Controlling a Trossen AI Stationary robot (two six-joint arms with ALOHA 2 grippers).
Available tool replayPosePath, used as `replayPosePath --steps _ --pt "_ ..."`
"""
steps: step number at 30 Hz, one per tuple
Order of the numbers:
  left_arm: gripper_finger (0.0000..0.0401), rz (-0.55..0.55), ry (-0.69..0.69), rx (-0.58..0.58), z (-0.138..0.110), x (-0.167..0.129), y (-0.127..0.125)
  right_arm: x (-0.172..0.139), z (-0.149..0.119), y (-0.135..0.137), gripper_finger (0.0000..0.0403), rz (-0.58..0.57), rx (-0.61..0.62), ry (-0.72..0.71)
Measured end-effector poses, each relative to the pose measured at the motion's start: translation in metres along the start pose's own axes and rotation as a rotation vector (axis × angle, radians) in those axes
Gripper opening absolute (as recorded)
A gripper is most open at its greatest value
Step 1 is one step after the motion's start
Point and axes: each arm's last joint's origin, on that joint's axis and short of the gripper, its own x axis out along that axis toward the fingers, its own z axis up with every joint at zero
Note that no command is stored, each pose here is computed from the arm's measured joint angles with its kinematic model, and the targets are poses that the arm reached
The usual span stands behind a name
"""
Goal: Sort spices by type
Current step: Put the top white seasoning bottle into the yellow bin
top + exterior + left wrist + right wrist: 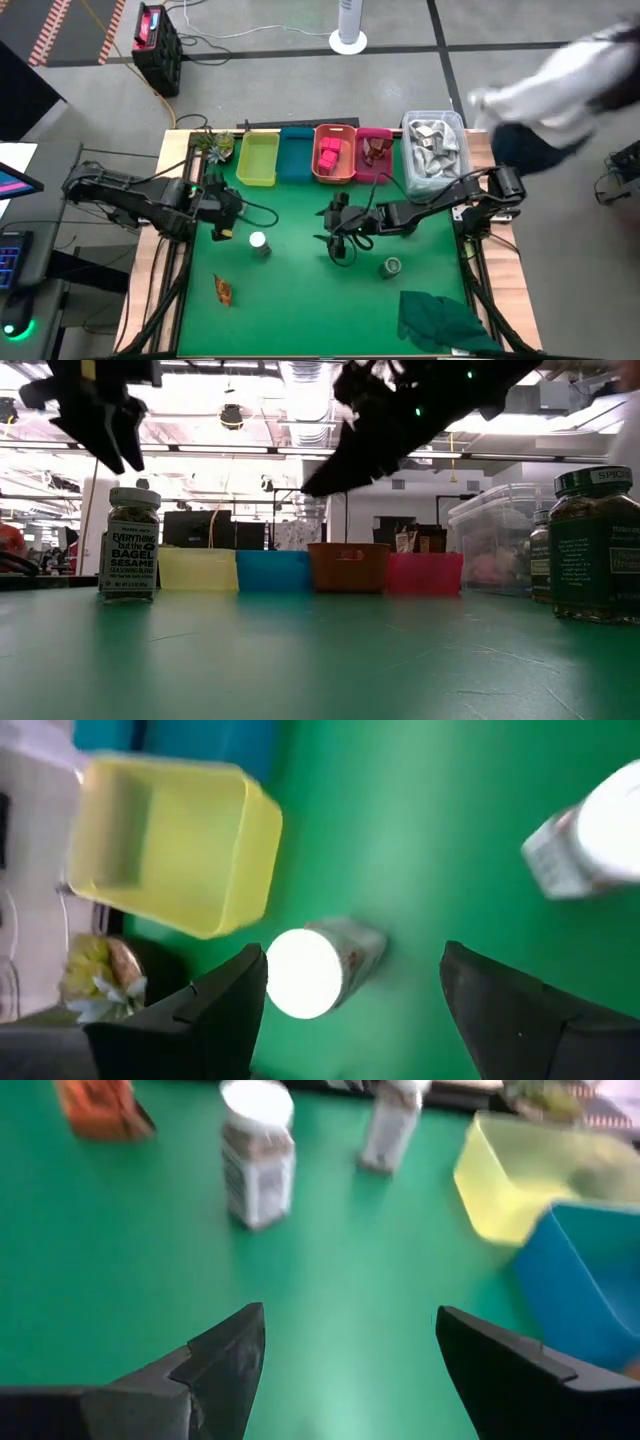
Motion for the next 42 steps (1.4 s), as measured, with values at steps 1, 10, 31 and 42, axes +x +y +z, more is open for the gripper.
replayPosePath --steps 1,10,31,42 --pt "0.0281 -0.003 0.030 0.001 0.001 0.004 0.002 -0.001 0.002 0.003 0.0322 0.006 0.002 -0.019" --pt "0.0281 -0.074 0.201 -0.101 0.008 0.035 0.032 -0.006 0.008 0.018 0.0322 0.046 -0.011 -0.086" --pt "0.0281 -0.175 0.312 -0.016 0.000 0.076 0.038 -0.006 0.006 0.021 0.0322 0.057 -0.028 -0.079" --pt "0.0244 -0.168 0.311 0.071 -0.002 0.079 0.037 -0.006 0.007 0.021 0.0322 0.057 -0.033 -0.083"
